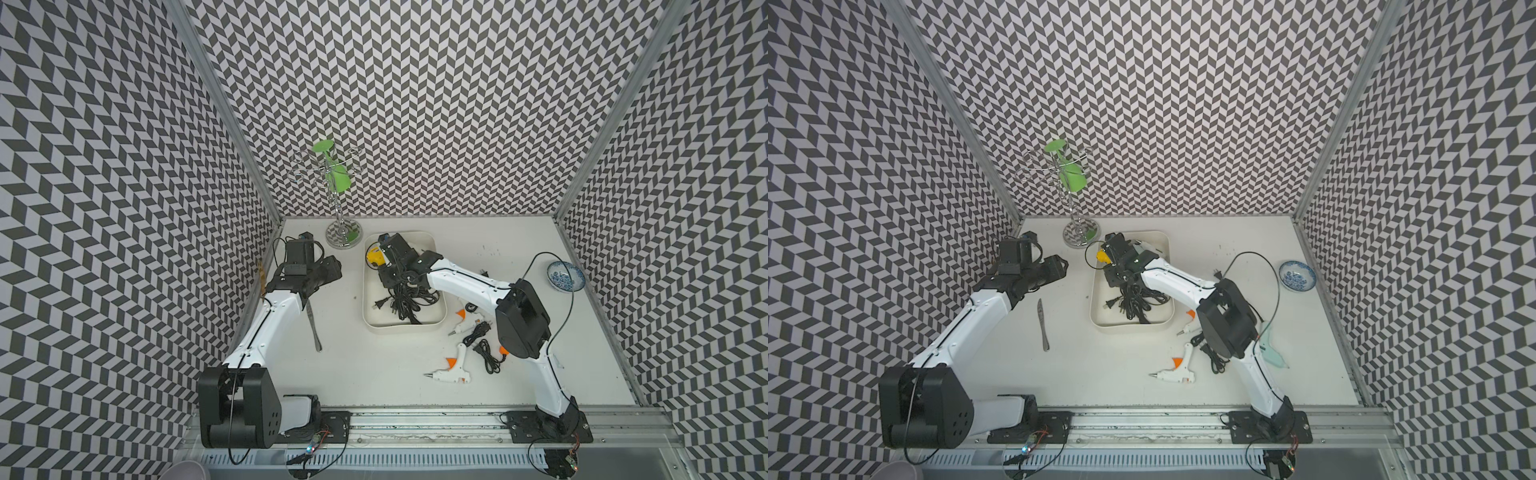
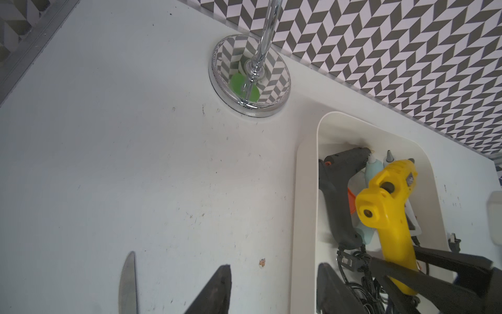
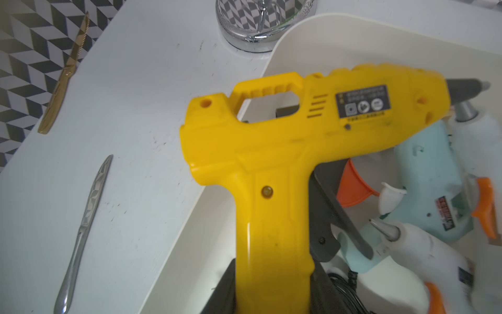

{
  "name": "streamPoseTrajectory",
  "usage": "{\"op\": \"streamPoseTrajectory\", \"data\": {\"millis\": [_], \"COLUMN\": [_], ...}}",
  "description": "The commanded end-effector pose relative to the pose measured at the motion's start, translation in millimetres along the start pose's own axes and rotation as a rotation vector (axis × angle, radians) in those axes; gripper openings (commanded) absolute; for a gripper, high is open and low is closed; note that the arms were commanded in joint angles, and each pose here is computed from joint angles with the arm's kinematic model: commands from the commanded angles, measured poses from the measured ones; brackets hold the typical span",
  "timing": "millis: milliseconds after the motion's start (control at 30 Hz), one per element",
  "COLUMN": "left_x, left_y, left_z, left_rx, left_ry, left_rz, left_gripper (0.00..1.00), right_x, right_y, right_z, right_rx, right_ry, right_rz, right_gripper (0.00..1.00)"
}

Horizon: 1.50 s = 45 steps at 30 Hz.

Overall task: Put the hot melt glue gun into the storage box
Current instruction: Place the hot melt adhesive gun in the storage box, then pick up the hot melt adhesive gun from the center of the board.

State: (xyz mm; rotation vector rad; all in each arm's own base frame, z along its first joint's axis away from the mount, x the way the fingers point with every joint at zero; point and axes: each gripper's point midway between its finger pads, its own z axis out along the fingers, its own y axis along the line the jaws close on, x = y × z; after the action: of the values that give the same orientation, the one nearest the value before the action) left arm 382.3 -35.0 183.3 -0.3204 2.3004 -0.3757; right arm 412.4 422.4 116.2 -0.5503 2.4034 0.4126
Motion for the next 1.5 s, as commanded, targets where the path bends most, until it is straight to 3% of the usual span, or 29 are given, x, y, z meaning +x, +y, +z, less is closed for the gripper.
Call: {"op": "streamPoseTrajectory", "data": {"millis": [0,267,333,467,700,1000,1133,1233,1333,1467], "left_x": [-1.1,6.0,6.3,8.9,21.8,34.9,42.4,43.9,43.0,39.6], "left_y": [-0.9,-1.3,-1.9,-3.5,0.4,-3.7,-13.9,-28.9,-41.7,-55.9], "left_z": [-7.8,-2.9,-2.6,-1.2,13.5,29.1,35.3,36.3,35.0,34.7], "left_rx": [0.012,0.026,0.030,0.045,0.046,0.076,0.092,0.099,0.096,0.112], "left_ry": [-0.007,0.015,0.018,0.022,0.069,0.108,0.123,0.118,0.102,0.094], "left_rz": [0.012,0.007,0.007,0.008,0.002,0.005,0.047,0.119,0.174,0.209], "left_gripper": [0.55,0.55,0.55,0.56,0.55,0.56,0.56,0.56,0.56,0.56], "right_x": [-21.2,-23.9,-21.7,-15.6,-29.2,-66.3,-63.5,-45.0,-4.5,58.4], "right_y": [1.2,-6.8,-7.1,1.4,11.3,26.2,-23.6,-91.3,-161.0,-222.7], "right_z": [11.7,46.2,54.5,57.8,26.1,-58.3,-95.0,-120.8,-146.6,-164.3], "right_rx": [0.018,0.099,0.108,0.063,0.011,-0.073,0.105,0.200,0.299,0.361], "right_ry": [-0.091,-0.071,-0.045,-0.012,-0.033,-0.126,-0.138,-0.075,0.030,0.114], "right_rz": [0.073,0.084,0.080,0.068,0.045,-0.080,-0.134,-0.061,0.045,0.202], "right_gripper": [0.10,0.16,0.29,0.43,0.66,0.68,0.70,0.70,0.70,0.70]}}
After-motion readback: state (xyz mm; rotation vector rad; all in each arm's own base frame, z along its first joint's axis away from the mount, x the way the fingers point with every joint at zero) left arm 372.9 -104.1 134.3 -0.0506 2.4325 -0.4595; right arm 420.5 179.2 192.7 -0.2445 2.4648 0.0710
